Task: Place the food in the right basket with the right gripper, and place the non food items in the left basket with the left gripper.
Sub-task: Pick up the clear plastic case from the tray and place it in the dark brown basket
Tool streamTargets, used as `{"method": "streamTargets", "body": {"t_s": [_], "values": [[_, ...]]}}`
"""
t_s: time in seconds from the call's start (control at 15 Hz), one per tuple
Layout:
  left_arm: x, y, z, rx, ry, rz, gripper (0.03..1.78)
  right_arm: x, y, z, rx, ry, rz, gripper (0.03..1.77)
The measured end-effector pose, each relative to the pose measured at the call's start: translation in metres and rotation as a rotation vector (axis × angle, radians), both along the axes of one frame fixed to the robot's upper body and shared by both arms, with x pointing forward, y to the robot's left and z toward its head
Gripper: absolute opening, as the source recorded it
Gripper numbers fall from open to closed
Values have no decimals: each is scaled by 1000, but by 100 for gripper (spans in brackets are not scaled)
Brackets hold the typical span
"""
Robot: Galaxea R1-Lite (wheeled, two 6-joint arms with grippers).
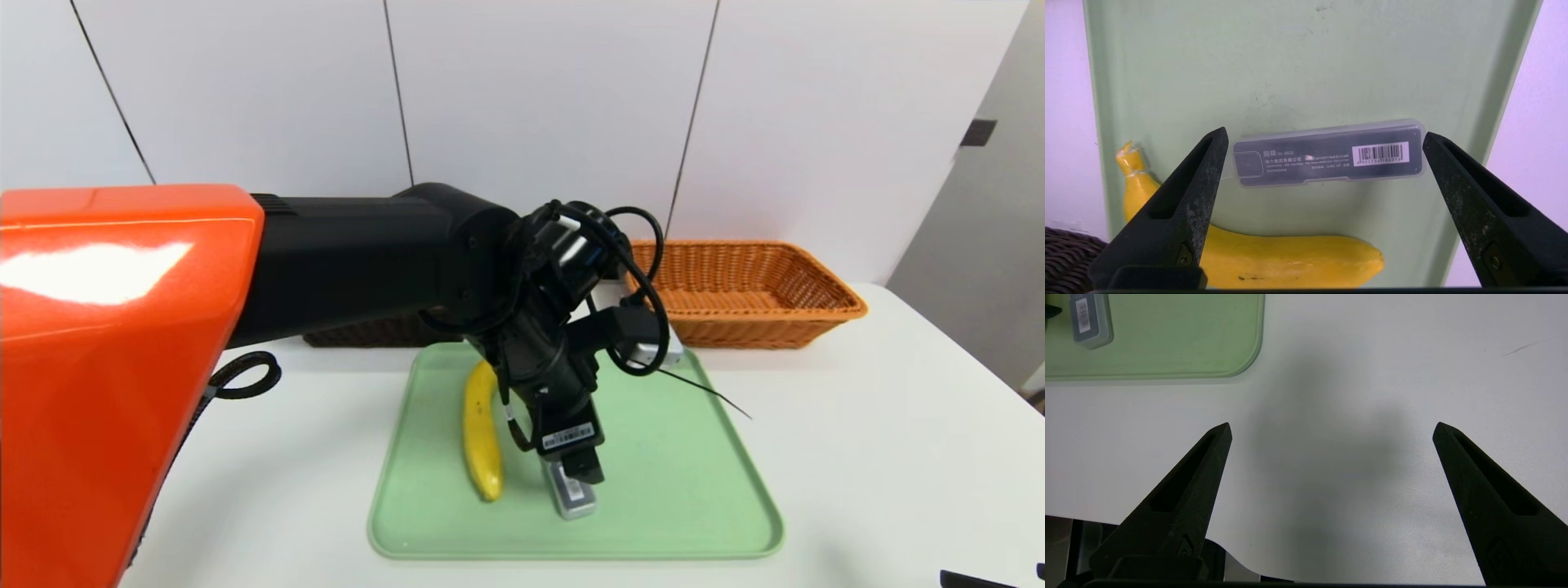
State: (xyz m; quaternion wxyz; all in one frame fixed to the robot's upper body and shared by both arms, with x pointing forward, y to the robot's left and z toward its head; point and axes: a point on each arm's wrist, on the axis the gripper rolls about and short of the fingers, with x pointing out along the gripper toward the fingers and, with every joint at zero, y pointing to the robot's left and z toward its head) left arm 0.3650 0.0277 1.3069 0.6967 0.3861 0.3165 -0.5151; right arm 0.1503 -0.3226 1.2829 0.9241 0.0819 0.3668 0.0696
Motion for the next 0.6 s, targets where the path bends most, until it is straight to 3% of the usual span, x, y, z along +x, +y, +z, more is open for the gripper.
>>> {"method": "streamTargets", "body": {"t_s": [0.27, 0.4, 0.6], "values": [[-13, -19, -3, -93, 114, 225, 169, 0, 0, 0, 1, -2, 0, 170], [-19, -31, -5, -133, 109, 374, 169, 0, 0, 0, 3, -3, 1, 170], [-25, -41, -14, -129, 59, 590, 169, 0, 0, 1, 4, -9, 6, 170]]}}
